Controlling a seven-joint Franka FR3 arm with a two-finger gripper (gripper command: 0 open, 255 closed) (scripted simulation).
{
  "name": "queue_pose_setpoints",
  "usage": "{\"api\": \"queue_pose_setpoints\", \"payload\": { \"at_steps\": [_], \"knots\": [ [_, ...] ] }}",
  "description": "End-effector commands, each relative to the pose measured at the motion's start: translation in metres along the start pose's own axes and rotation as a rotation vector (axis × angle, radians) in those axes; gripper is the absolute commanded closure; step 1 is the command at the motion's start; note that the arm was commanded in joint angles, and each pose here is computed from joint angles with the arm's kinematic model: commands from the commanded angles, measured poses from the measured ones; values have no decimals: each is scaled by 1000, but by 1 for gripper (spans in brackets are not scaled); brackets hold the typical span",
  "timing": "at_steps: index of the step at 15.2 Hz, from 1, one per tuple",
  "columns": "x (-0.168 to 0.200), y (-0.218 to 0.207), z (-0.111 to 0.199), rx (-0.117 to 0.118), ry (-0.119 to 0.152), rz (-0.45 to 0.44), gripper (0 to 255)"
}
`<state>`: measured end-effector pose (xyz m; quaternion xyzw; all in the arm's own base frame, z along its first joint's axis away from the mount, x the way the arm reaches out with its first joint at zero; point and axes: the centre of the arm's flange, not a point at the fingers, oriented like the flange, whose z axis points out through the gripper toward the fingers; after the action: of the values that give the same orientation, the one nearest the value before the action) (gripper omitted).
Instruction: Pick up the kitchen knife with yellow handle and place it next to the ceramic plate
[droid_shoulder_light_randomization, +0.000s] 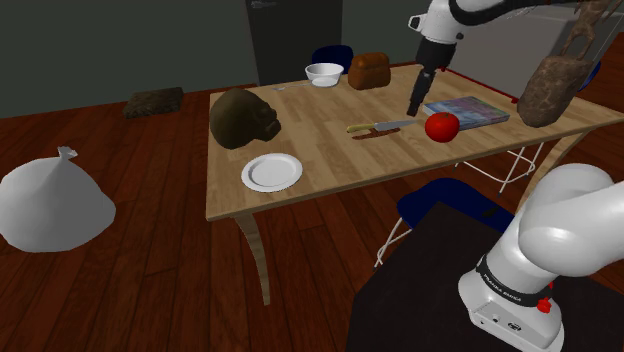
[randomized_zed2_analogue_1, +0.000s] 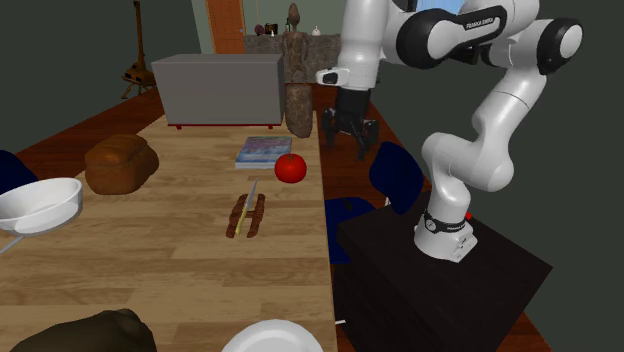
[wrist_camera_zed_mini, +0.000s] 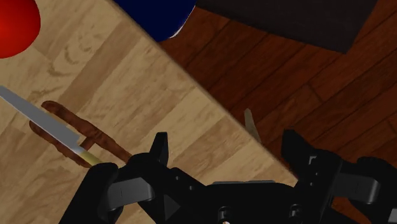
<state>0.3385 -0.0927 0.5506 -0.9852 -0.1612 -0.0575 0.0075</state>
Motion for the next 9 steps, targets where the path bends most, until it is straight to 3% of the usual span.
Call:
{"api": "queue_pose_setpoints", "payload": {
  "at_steps": [1,9],
  "knots": [
    [3,27,14,4,-4,-63,0],
    [20,118,70,25,-19,-293,0]
  ]
}}
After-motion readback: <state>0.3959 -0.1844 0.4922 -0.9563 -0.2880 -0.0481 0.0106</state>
